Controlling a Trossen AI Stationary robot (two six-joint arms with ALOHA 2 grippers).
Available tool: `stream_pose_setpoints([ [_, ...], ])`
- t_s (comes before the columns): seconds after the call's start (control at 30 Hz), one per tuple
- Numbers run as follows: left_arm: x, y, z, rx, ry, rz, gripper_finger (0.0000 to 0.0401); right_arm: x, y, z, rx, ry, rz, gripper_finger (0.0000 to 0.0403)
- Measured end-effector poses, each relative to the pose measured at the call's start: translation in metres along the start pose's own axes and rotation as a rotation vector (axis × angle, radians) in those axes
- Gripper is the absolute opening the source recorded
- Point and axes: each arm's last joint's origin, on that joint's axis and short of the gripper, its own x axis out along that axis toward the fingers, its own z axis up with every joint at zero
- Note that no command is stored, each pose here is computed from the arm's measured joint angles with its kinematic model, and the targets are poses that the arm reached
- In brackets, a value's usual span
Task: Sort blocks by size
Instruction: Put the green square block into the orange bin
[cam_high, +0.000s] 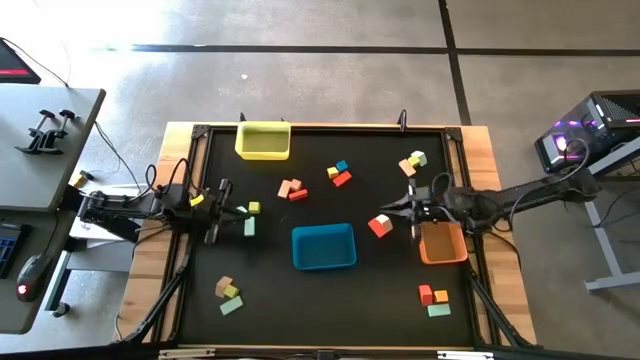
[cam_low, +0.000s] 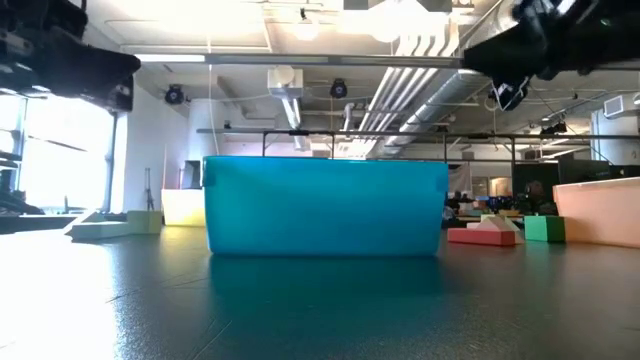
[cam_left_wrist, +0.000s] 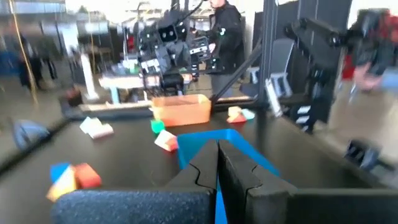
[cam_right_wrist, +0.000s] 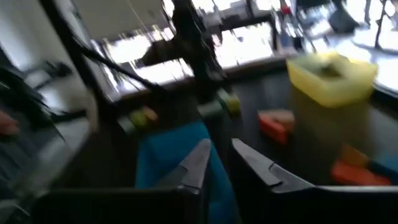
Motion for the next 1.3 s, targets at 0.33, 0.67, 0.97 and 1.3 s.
stream_pose_setpoints([
  [0.33, 0.0, 0.001, 0.0, -0.129, -0.001, 0.017, 0.0, 0.009, 0.01, 0.04, -0.024, 0.527, -0.302, 0.0182],
  [0.67, 0.0, 0.001, 0.0, -0.127, -0.002, 0.026, 0.0, 0.03, -0.003, 0.019, -0.013, 0.913, -0.409, 0.0242],
  [0.97, 0.0, 0.003, 0.0, -0.126, -0.009, 0.107, 0.0, 0.061, -0.038, -0.01, -0.16, 1.202, -0.351, 0.0286],
  [1.3, 0.0, 0.003, 0.0, -0.134, -0.01, 0.111, 0.0, 0.073, -0.055, -0.035, -0.335, 1.424, -0.237, 0.0289],
])
